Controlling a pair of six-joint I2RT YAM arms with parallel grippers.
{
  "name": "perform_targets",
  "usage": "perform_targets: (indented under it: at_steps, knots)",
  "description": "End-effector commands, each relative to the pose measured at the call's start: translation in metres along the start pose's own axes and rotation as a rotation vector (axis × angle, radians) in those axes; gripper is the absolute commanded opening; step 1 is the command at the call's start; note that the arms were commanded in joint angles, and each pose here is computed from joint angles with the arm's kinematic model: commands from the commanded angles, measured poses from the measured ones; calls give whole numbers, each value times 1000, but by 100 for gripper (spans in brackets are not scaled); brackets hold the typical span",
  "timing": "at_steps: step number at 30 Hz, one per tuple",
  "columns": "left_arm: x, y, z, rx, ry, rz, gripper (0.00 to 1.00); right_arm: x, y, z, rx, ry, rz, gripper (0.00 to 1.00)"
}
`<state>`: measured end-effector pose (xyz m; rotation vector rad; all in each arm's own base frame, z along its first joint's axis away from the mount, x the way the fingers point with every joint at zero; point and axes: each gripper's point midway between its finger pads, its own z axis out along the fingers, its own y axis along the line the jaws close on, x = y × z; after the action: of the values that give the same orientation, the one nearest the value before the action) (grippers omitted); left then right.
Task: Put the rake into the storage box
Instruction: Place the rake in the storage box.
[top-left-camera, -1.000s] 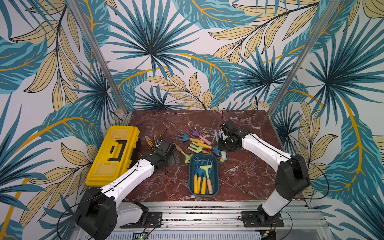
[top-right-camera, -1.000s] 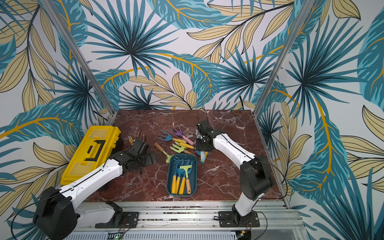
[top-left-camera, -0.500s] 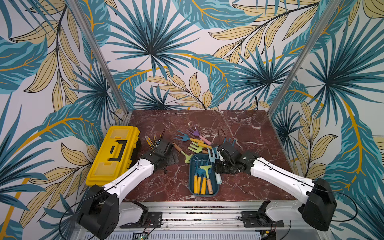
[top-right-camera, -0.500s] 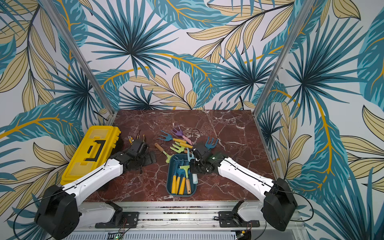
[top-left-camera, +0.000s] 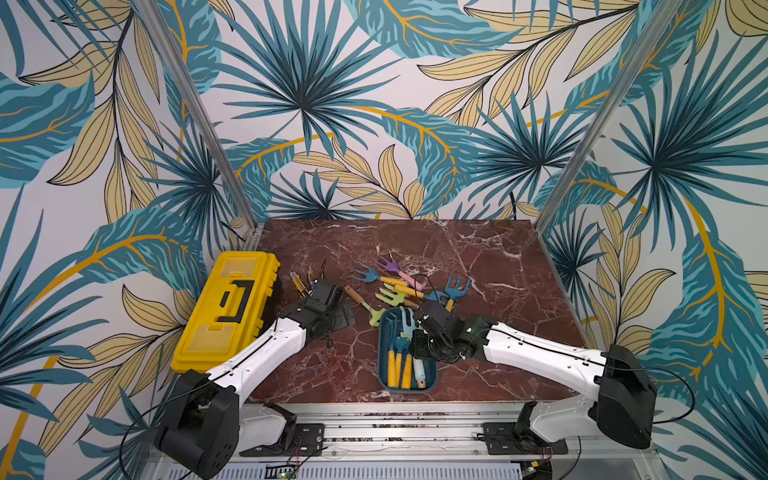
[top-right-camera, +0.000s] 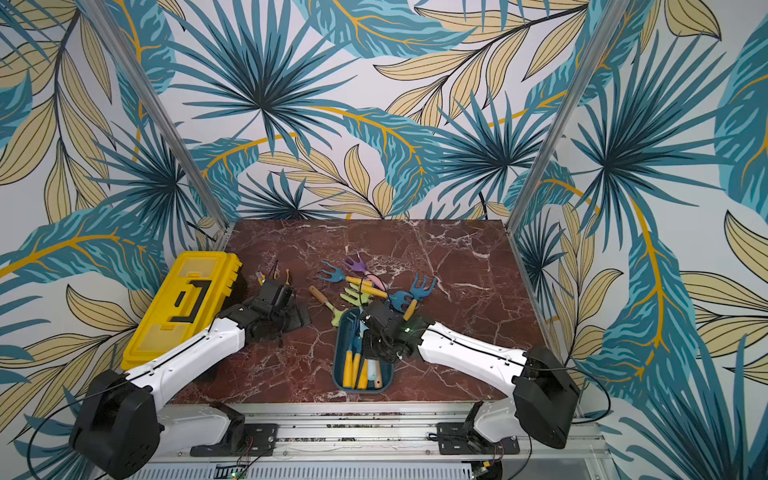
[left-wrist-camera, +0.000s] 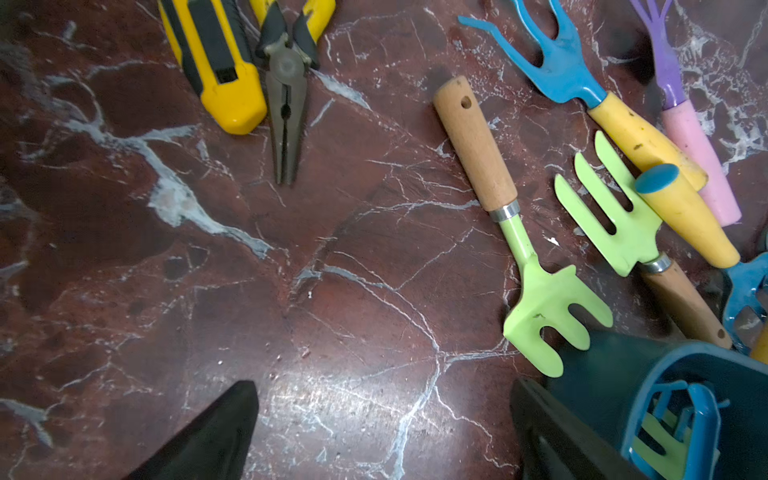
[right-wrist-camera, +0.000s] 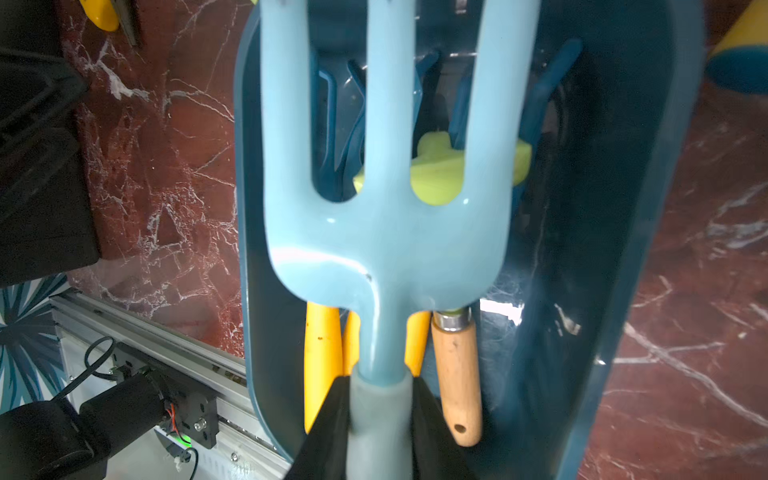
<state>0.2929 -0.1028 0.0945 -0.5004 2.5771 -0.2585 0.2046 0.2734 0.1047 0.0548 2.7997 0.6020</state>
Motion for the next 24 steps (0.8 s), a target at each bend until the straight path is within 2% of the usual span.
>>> perform_targets:
  at_steps: [1,8,10,13,20,24]
  knots:
    - [0,7,4,-5,-2,0,100,6,-12,8,46,-23,40,18]
    - [-5,7,6,-8,-6,-8,100,13,-19,18,72,-14,39,19]
    - [-8,9,6,-15,-9,-11,100,11,-19,18,80,-17,27,34]
    - [-13,12,7,-28,-9,-20,100,6,-19,12,95,-35,2,50]
    - [-34,14,8,-66,-19,-23,100,-14,-16,-17,106,-129,-72,54]
    - [-50,14,10,-96,-27,-17,97,-28,-20,-41,99,-216,-112,66]
